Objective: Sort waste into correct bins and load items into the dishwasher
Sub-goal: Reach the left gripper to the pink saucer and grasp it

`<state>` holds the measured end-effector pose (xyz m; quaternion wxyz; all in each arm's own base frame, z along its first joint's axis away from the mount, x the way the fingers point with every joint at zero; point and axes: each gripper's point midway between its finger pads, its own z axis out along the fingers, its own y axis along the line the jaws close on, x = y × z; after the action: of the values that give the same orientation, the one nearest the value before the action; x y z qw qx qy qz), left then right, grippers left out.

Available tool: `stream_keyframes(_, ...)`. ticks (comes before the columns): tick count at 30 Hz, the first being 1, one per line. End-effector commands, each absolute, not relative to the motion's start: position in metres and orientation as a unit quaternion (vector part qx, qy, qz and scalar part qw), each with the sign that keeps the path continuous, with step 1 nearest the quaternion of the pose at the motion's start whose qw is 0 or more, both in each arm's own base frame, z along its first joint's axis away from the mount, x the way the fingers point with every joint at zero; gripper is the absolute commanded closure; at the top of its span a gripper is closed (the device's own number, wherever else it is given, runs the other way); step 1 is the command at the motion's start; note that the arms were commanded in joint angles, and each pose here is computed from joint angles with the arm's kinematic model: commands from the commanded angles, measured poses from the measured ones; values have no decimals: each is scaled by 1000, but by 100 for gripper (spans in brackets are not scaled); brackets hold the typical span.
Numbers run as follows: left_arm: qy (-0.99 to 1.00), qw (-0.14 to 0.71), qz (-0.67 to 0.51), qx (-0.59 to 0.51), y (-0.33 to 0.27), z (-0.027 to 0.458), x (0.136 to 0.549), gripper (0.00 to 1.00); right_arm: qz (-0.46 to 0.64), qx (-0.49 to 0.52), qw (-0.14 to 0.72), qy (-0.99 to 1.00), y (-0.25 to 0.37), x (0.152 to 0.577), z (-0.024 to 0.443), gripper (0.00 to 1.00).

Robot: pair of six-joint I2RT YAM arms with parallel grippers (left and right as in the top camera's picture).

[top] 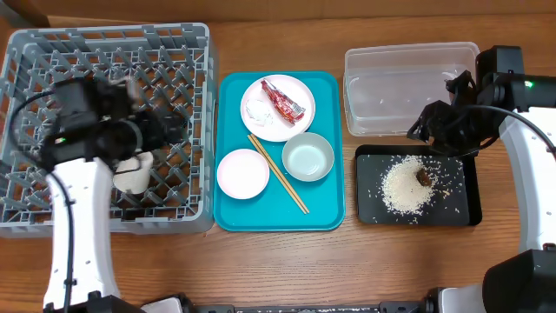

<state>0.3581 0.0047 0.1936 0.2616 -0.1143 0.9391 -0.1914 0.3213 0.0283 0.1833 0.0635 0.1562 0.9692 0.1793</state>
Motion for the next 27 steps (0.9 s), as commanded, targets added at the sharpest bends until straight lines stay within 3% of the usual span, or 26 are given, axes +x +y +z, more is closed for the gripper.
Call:
stream_keyframes(1,946,263,-186,-50,-39,200,358,0,177,146,97,968,27,325,203,37)
stream_keyframes(9,963,216,-137,89,-130,174,334,0,177,146,97,969,27,325,203,35)
stream_keyframes(19,983,89,-46,153,-156,89,309,0,177,146,97,969,27,325,203,34)
stream_keyframes(25,987,14,-32,156,-158,42,299,21,177,146,97,969,27,325,203,34)
stream_keyframes(27,987,-3,-27,156,-156,32,296,34,177,146,97,969,27,325,203,34)
